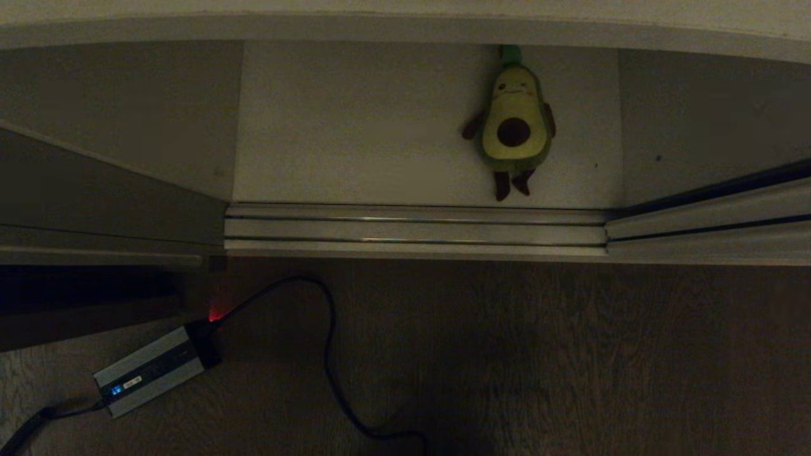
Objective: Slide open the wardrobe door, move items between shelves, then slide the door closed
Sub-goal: Place the green doll on the higher shelf
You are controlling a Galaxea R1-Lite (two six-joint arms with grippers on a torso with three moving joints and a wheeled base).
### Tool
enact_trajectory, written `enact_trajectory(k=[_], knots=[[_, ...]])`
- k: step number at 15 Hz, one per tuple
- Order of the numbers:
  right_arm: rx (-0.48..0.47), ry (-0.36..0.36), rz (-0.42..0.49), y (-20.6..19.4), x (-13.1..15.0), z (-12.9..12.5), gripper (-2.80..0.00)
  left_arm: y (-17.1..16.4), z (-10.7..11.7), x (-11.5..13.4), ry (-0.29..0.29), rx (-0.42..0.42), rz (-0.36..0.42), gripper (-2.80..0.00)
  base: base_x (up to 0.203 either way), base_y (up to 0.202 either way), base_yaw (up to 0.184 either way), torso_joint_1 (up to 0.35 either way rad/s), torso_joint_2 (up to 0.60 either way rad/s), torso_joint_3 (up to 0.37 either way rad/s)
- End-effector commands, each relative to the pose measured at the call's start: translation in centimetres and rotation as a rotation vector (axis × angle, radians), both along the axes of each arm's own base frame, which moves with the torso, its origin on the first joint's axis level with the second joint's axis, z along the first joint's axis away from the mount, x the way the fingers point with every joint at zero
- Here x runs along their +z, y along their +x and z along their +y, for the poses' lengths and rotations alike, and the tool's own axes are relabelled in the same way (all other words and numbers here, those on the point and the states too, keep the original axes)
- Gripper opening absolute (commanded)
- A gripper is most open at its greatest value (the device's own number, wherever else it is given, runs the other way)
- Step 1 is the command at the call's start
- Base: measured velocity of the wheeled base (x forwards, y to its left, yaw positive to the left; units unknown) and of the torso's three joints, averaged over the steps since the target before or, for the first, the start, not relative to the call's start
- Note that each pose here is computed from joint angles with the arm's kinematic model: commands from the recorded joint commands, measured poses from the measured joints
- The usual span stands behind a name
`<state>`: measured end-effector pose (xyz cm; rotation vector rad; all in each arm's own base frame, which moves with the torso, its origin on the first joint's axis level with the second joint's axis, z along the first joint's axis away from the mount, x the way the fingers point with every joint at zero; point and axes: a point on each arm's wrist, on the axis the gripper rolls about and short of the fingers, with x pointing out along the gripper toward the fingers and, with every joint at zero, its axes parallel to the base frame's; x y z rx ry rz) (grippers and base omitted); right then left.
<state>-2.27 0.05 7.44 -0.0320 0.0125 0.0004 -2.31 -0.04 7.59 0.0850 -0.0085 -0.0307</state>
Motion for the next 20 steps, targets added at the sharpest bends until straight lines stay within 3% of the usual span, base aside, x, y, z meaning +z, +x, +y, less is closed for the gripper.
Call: enact_trajectory(k=[1,14,20], knots=[[0.0,0.0,0.003,0.02,-0.08,0.0,-2.8,0.03,0.0,-0.01,-0.016,0.002,0.004,-2.8,0.0,0.0,0.0,0.0,0.0,0.0],[0.0,0.0,0.003,0.02,-0.08,0.0,-2.8,0.03,0.01,-0.03,-0.014,0.005,0.006,-2.8,0.0,0.004,-0.001,0.0,0.0,0.0],[0.0,0.0,0.004,0.03,-0.11,0.0,-2.8,0.03,0.01,-0.01,-0.014,0.005,0.005,-2.8,0.001,0.176,-0.005,0.003,0.0,0.003]])
